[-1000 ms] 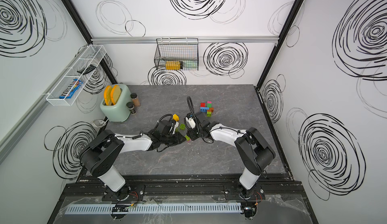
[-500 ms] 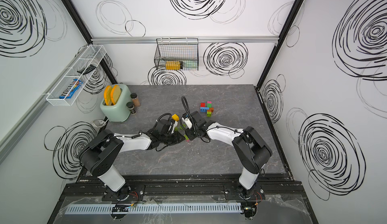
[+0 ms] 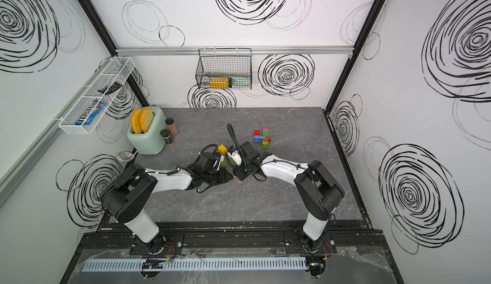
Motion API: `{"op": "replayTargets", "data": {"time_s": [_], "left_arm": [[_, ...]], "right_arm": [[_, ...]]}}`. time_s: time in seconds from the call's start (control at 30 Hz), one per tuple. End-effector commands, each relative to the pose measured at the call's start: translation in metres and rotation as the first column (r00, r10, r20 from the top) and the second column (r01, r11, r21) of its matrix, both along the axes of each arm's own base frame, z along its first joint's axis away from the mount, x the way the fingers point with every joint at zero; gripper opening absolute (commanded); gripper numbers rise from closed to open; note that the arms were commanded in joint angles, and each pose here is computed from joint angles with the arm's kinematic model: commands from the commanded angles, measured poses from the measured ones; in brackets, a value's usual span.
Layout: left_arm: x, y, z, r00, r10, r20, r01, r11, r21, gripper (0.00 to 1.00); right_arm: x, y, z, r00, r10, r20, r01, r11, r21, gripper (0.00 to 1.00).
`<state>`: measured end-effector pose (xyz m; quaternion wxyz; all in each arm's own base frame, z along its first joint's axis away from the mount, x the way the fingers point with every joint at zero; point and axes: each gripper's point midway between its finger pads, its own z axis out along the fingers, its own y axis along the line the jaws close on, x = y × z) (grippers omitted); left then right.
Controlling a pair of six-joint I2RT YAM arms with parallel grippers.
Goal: Assemble the number 4 with lego
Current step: Assemble the lego brick with the lego brick.
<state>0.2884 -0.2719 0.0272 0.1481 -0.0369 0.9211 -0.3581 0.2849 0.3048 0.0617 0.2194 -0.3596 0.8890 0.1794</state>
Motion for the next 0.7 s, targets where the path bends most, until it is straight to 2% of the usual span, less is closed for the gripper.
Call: {"op": "replayTargets", "data": {"time_s": [0.0,0.1,0.17,0.27,0.47,0.67], "left_arm": [[0.005,-0.005,0.002,0.999,-0.01,0.03,0.01,1.0,0.001,0.22],[0.006,-0.005,0.003,0.999,-0.008,0.035,0.008,1.0,0.001,0.22],[0.006,-0.005,0.004,0.999,-0.008,0.035,0.009,1.0,-0.002,0.22],[0.005,-0.006,0.003,0.999,-0.013,0.032,0.013,1.0,-0.002,0.22],[0.005,-0.008,0.003,0.999,-0.023,0.031,0.024,1.0,-0.008,0.23],[0.004,-0.011,0.002,0.999,-0.029,0.027,0.03,0.999,-0.014,0.23]], "right_arm": [[-0.054,-0.039,-0.059,0.968,-0.024,-0.249,-0.034,0.974,-0.226,0.0],[-0.05,-0.047,-0.069,0.958,-0.122,-0.261,0.044,0.957,-0.285,0.0],[-0.05,-0.046,-0.067,0.955,-0.157,-0.253,0.088,0.961,-0.264,0.0],[-0.046,-0.044,-0.057,0.95,-0.202,-0.238,0.155,0.967,-0.203,0.0],[-0.039,-0.03,-0.039,0.949,-0.218,-0.227,0.203,0.975,-0.088,0.0],[-0.038,-0.01,-0.019,0.949,-0.152,-0.275,0.181,0.98,0.08,0.0]]}}
